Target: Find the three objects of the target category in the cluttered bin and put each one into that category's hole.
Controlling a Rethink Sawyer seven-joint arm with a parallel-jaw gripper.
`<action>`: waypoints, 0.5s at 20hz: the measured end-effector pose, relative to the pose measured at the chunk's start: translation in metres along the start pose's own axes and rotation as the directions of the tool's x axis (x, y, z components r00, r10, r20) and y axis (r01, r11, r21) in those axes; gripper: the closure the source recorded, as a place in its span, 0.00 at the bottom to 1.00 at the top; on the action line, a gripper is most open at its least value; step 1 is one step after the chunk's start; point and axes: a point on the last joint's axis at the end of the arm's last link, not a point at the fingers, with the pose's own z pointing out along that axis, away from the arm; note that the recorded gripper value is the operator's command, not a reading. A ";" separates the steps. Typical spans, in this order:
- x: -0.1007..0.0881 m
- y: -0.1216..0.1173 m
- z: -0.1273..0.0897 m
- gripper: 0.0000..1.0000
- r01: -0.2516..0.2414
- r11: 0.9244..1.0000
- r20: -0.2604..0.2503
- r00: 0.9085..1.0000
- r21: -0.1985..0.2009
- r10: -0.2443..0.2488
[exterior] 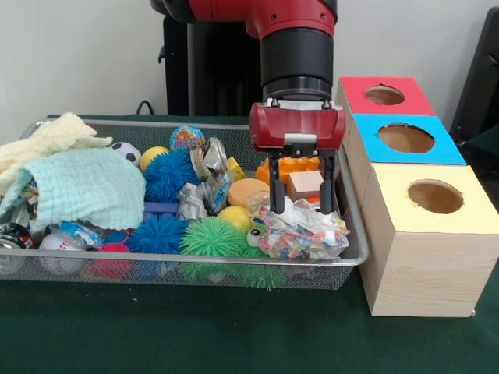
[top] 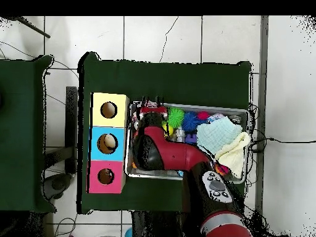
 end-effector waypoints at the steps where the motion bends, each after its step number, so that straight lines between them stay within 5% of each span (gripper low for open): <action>1: 0.003 -0.001 0.002 0.00 0.002 1.000 -0.003 1.000 0.003 -0.002; 10: 0.029 -0.002 0.018 0.00 0.039 0.999 -0.030 0.999 0.027 -0.038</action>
